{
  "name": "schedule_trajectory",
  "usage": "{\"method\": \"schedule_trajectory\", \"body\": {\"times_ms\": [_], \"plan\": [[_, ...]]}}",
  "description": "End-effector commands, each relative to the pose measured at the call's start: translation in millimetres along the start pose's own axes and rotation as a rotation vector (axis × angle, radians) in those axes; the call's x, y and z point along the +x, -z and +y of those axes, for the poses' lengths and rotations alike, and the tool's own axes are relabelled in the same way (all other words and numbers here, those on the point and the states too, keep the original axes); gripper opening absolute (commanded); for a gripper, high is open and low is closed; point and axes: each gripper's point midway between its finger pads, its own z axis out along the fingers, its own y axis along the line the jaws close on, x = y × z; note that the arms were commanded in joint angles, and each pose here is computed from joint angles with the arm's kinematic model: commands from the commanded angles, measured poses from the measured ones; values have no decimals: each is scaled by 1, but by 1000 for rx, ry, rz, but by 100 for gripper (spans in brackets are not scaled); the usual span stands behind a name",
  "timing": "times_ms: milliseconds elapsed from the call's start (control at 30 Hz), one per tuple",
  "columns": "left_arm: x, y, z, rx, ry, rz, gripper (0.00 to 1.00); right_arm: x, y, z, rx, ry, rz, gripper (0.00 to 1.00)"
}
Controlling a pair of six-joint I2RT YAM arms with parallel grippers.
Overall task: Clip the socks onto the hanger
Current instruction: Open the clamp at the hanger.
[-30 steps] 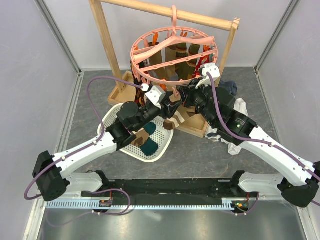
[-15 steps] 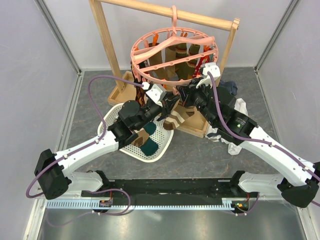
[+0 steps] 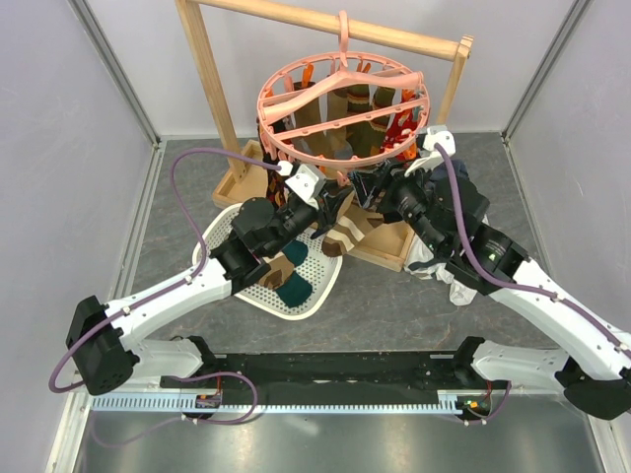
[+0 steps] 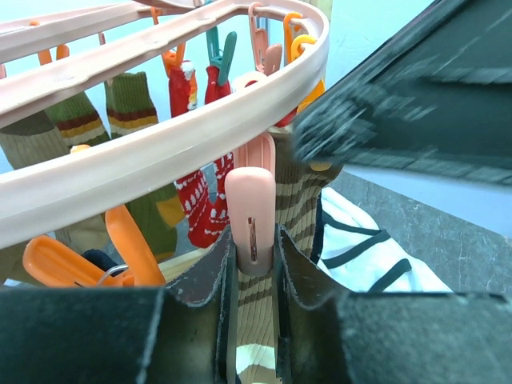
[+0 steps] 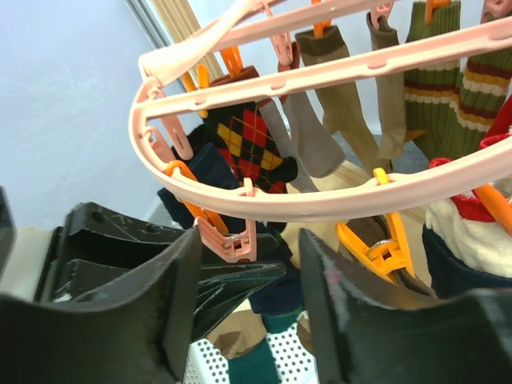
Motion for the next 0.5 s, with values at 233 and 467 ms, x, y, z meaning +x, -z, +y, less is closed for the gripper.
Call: {"method": "schedule_trajectory", "body": {"times_ms": [233, 467], "plan": [[-24, 5, 7, -40, 28, -30, 2, 8, -5, 14, -68, 5, 38, 73], [-24, 6, 4, -31, 39, -20, 2, 19, -15, 20, -91, 17, 57, 72]]}}
